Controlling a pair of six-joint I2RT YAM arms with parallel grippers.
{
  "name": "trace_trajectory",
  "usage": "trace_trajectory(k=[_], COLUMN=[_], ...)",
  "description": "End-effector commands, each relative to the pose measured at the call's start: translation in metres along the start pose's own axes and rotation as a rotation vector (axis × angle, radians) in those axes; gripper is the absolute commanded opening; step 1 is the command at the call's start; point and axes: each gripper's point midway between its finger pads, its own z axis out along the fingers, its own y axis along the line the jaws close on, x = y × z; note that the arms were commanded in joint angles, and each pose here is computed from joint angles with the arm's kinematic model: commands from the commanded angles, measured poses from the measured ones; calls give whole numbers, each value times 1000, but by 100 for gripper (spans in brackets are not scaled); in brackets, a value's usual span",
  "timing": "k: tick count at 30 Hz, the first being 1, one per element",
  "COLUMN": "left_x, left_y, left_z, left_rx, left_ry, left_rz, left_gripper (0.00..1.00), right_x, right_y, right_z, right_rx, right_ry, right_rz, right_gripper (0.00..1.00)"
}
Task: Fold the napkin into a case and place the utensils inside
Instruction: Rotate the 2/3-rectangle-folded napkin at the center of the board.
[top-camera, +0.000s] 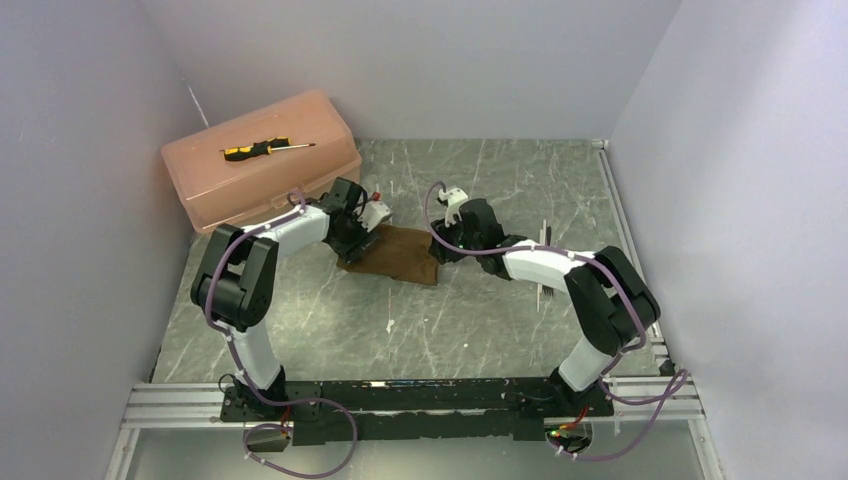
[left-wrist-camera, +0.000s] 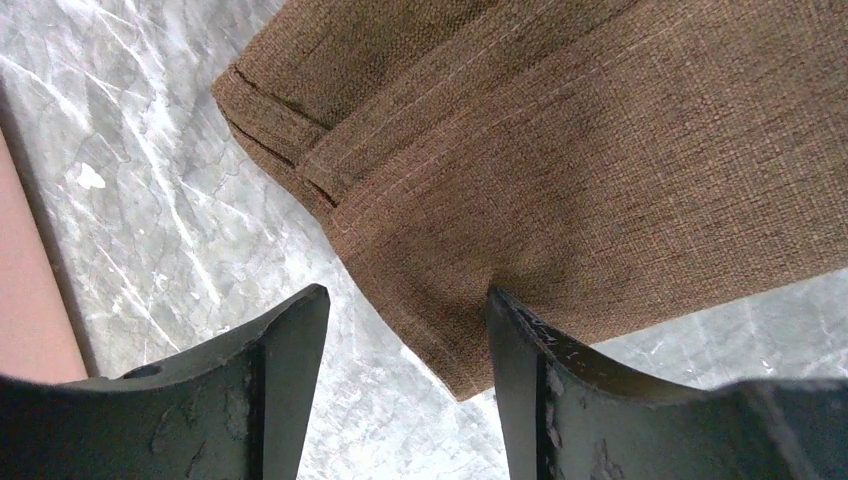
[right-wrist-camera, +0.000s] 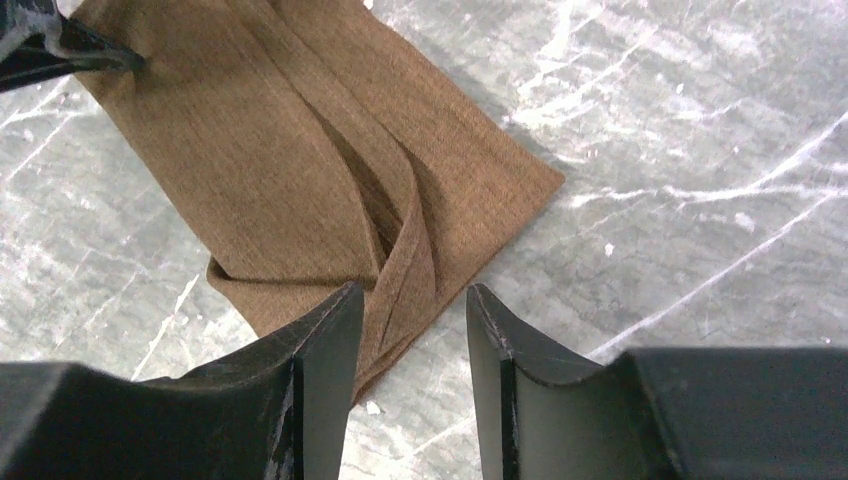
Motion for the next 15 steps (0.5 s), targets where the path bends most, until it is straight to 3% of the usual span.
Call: trace_trajectory(k=[1,7,10,12,14,15], left_x=[-19,-23,-22,-23,-24,-25], left_y=[13,25,21,19,14,11], left_z=[-16,-26,-29,-36,-48,-54], left_rx=[-56,-112,-98,-82,-55,-41], left_ry=[-57,-72,-65,-72,-85,-90], left_rz=[-17,-12,-23,-28,-28,-28], left_gripper=[65,69,71,77,93,94], right_x=[-39,-58,-59,-57,-52,-50], right_y=[-2,-8,-20,-27,-31,-33], right_z=[7,39,57,67,74,77], right_rx=[13,8,40,42,28,21], right_ry=[-60,-46,-13,13,35,41], right_rz=[-41,-55,-45,-36,-26,-21], right_gripper=[47,42,44,51,53,55])
